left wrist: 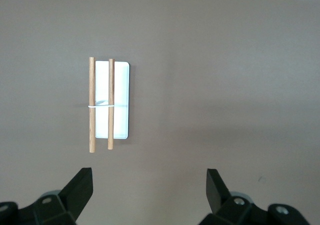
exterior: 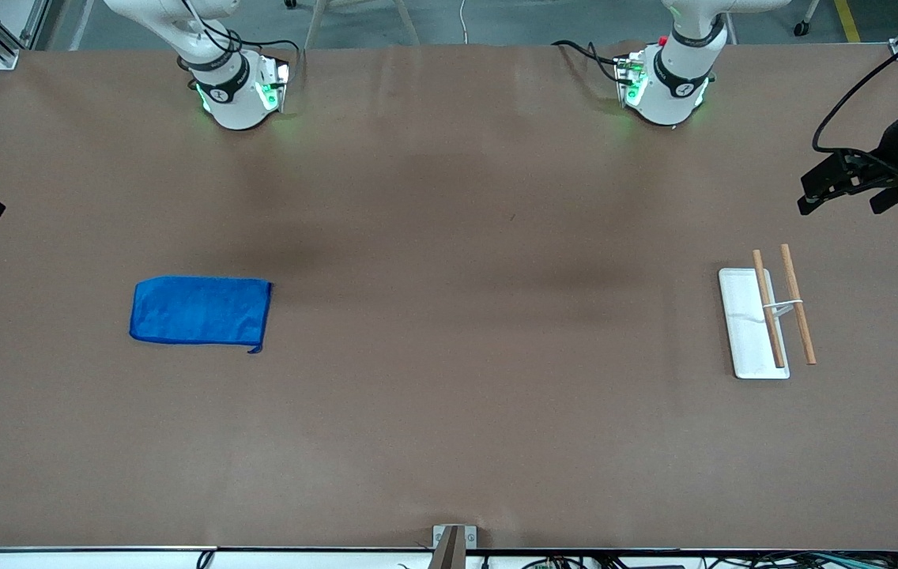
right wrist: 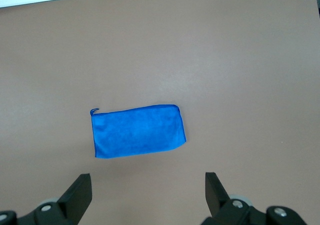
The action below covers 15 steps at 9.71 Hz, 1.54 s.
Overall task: Right arm passes towel to left arm to hang
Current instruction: 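Move the right gripper toward the blue towel, then lower the right gripper onto the blue towel and grasp its edge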
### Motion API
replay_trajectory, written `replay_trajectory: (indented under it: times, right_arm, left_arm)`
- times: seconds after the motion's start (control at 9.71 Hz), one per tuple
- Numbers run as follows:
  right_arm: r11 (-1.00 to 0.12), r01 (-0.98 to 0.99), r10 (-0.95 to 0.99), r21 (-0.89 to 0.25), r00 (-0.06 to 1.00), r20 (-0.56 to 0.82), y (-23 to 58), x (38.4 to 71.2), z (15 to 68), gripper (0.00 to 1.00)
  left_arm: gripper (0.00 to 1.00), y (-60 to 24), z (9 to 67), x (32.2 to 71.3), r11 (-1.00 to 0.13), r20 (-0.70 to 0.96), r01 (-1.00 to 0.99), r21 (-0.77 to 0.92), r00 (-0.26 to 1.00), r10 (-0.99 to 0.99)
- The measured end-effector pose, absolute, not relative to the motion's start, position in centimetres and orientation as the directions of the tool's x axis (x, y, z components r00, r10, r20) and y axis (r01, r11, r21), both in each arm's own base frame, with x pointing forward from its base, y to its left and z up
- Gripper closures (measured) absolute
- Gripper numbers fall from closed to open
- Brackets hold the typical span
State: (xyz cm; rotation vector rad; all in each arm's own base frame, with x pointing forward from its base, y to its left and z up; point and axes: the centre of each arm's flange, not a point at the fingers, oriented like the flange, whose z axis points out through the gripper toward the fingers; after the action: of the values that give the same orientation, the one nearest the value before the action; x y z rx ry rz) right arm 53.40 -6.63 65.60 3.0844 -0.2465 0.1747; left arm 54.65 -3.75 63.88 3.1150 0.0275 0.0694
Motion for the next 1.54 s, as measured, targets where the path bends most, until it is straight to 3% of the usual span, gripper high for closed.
replay_trajectory:
  times: [0.51, 0.72, 1.03, 1.54]
  right_arm:
    - [-0.986, -0.162, -0.159, 0.033, 0.984, 0.079, -6.6, 53.2, 64.9, 0.0]
    - [-0.99, -0.134, -0.133, 0.033, 0.991, 0.027, -5.1, 53.6, 61.8, 0.0]
    - [-0.996, -0.086, -0.087, 0.039, 0.996, -0.033, -2.9, 55.6, 49.0, 0.0]
    - [-0.999, -0.036, -0.039, 0.04, 0.997, -0.07, -1.0, 55.1, 27.5, 0.0]
  left_arm:
    - [0.0, -3.8, 63.9, 54.7, -1.0, 0.044, 0.017, 0.026, 0.999, 0.018]
    - [0.0, -3.7, 63.8, 54.7, -1.0, 0.043, 0.017, 0.026, 0.999, 0.018]
    - [0.0, -3.8, 63.5, 54.8, -1.0, 0.038, 0.017, 0.026, 0.999, 0.018]
    - [0.0, -3.9, 63.4, 54.9, -1.0, 0.035, 0.015, 0.026, 0.999, 0.016]
